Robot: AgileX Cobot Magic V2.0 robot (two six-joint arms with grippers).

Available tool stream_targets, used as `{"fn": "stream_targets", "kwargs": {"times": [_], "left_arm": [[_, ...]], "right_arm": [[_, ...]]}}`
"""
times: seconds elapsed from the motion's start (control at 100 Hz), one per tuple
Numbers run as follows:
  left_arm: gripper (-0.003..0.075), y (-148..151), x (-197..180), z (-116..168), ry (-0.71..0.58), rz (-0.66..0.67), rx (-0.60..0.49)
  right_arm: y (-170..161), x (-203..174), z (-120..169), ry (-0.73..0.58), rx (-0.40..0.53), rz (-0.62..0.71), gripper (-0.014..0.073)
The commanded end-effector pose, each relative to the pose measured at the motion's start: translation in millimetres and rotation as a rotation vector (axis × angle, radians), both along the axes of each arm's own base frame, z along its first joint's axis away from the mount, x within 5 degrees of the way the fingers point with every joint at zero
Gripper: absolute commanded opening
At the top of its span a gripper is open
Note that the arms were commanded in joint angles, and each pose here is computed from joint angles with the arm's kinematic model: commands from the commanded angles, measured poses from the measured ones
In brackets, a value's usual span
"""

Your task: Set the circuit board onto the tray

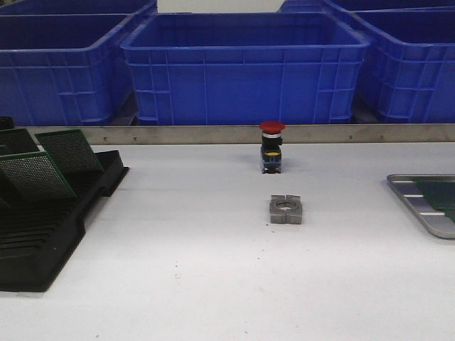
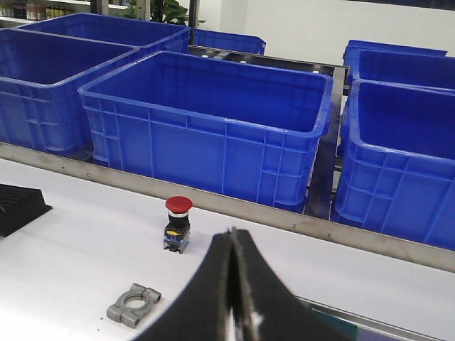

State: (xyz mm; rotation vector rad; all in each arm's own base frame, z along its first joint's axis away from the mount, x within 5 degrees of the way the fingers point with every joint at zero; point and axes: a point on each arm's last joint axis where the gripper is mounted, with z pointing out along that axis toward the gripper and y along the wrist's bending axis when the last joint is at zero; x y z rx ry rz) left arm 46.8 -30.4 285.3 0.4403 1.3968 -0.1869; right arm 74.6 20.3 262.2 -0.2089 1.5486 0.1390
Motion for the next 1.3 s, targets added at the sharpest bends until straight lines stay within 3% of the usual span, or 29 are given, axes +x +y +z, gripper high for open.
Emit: {"fn": "stream_targets", "kwargs": {"times": [0.0,0.28,0.37,0.48,0.61,0.82,1.02,1.06,1.29], "left_arm": [[-0.0017,2.8,0.6,9.9,-0.018,0.028,-0.053],[-0.0017,3.1,1.0,9.2,-0.017,0.032,-0.052],[-0.0017,9.3,4.2,7.1,-0.035,0.105,-0.062],[-0.0017,15.0,7.2,3.2,-0.070,0.189,0.022],[-0.0017,21.5,10.1,-1.4,-0.074,0.266,-0.015],[-0.0017,25.0,7.6,-28.8,-0.015,0.295,-0.175],[-0.0017,27.6,7.8,-81.8,0.084,0.335,-0.292],[-0.0017,26.0,7.1,-86.7,0.200,0.333,-0.278],[-0.0017,25.9,7.2,-96.3,0.267,0.343,-0.238]], "right_arm": [[-1.2,0.1,9.6,-0.026,0.019,-0.013,-0.0060],[-1.2,0.1,9.6,-0.026,0.019,-0.013,-0.0060],[-1.2,0.1,9.6,-0.026,0.019,-0.013,-0.0060],[-1.2,0.1,9.6,-0.026,0.019,-0.013,-0.0060],[-1.2,0.1,9.6,-0.026,0.019,-0.013,-0.0060],[-1.2,0.1,9.6,-0.026,0.019,-0.013,-0.0060],[-1.2,0.1,9.6,-0.026,0.019,-0.013,-0.0060],[-1.2,-0.1,9.4,-0.026,0.019,-0.012,-0.0060],[-0.9,0.1,8.5,-0.022,0.019,-0.009,-0.0060]]}}
